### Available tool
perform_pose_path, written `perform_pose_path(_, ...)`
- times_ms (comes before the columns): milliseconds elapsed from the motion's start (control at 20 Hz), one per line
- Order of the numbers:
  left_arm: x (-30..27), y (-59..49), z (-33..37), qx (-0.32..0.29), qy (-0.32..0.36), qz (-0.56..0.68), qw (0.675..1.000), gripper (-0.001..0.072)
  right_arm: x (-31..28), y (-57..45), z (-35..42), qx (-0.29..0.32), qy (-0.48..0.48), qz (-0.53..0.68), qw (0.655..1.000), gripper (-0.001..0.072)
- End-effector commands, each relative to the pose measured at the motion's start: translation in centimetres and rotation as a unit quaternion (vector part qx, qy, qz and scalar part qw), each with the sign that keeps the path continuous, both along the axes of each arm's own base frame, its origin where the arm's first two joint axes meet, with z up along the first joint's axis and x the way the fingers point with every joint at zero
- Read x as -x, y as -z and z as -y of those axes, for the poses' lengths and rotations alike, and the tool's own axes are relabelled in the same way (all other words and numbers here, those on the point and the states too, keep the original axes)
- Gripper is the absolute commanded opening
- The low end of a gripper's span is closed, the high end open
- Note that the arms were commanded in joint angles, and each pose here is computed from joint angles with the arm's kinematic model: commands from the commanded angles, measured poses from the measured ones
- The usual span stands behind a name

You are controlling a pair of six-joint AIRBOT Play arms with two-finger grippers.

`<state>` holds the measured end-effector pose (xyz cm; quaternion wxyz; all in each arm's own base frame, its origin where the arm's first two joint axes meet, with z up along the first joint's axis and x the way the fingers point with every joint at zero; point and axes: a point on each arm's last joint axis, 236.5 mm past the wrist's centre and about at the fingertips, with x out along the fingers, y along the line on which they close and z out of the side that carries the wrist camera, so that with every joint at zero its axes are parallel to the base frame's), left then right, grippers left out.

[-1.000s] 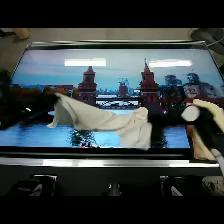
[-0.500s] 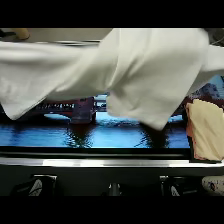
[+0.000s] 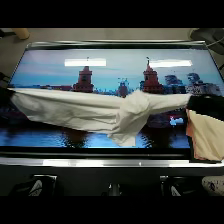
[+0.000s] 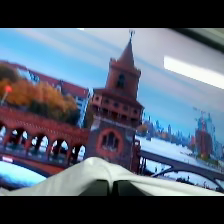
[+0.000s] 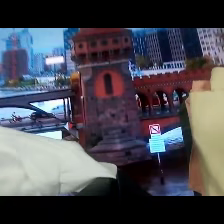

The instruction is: Fold the shirts.

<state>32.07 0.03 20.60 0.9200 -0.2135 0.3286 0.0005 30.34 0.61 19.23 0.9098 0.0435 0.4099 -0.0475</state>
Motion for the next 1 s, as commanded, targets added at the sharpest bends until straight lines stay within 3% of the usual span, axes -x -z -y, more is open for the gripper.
perform_pose_path(0, -1.1, 9.7, 2.7, 0.029, 0.025, -0.060, 0.997, 0.0032, -5.9, 9.2, -1.3, -0.017, 0.003, -0.026, 1.000, 0.0018)
perform_pose_path(250, -5.7, 15.9, 2.2, 0.041, -0.001, -0.087, 0.995, 0.0031, -15.1, 15.4, -3.6, -0.083, 0.040, -0.006, 0.996, 0.0019)
perform_pose_path(450, -9.0, 20.6, 2.3, 0.079, -0.023, -0.130, 0.988, 0.0033, -17.5, 20.0, -5.5, -0.175, 0.103, -0.026, 0.979, 0.0022)
perform_pose_path(500, -9.2, 22.0, 2.9, 0.097, -0.022, -0.153, 0.983, 0.0087, -17.3, 20.9, -6.5, -0.206, 0.115, -0.041, 0.971, 0.0131)
perform_pose_path(550, -9.1, 22.9, 3.3, 0.105, -0.013, -0.182, 0.978, 0.0352, -17.2, 20.9, -7.3, -0.230, 0.119, -0.048, 0.965, 0.0357)
perform_pose_path(600, -9.0, 22.8, 3.0, 0.102, 0.001, -0.203, 0.974, 0.0690, -17.0, 20.0, -7.8, -0.228, 0.096, -0.050, 0.968, 0.0440)
perform_pose_path(650, -8.8, 22.1, 1.7, 0.087, 0.020, -0.219, 0.972, 0.0720, -16.6, 18.7, -7.6, -0.203, 0.056, -0.057, 0.976, 0.0457)
perform_pose_path(700, -8.5, 21.0, -0.5, 0.069, 0.019, -0.229, 0.971, 0.0720, -15.8, 17.4, -6.9, -0.176, 0.022, -0.072, 0.982, 0.0539)
perform_pose_path(750, -7.7, 20.2, -3.5, 0.051, 0.003, -0.242, 0.969, 0.0720, -14.4, 16.6, -5.6, -0.156, 0.000, -0.098, 0.983, 0.0555)
perform_pose_path(800, -6.5, 20.1, -6.3, 0.040, -0.020, -0.261, 0.964, 0.0635, -12.8, 16.6, -4.2, -0.146, -0.007, -0.129, 0.981, 0.0555)
perform_pose_path(850, -5.0, 20.7, -8.4, 0.044, -0.046, -0.281, 0.958, 0.0595, -11.0, 17.2, -3.0, -0.148, -0.009, -0.168, 0.975, 0.0555)
perform_pose_path(950, -2.6, 23.2, -9.6, 0.076, -0.073, -0.314, 0.944, 0.0607, -8.1, 18.8, -2.4, -0.172, -0.022, -0.224, 0.959, 0.0550)
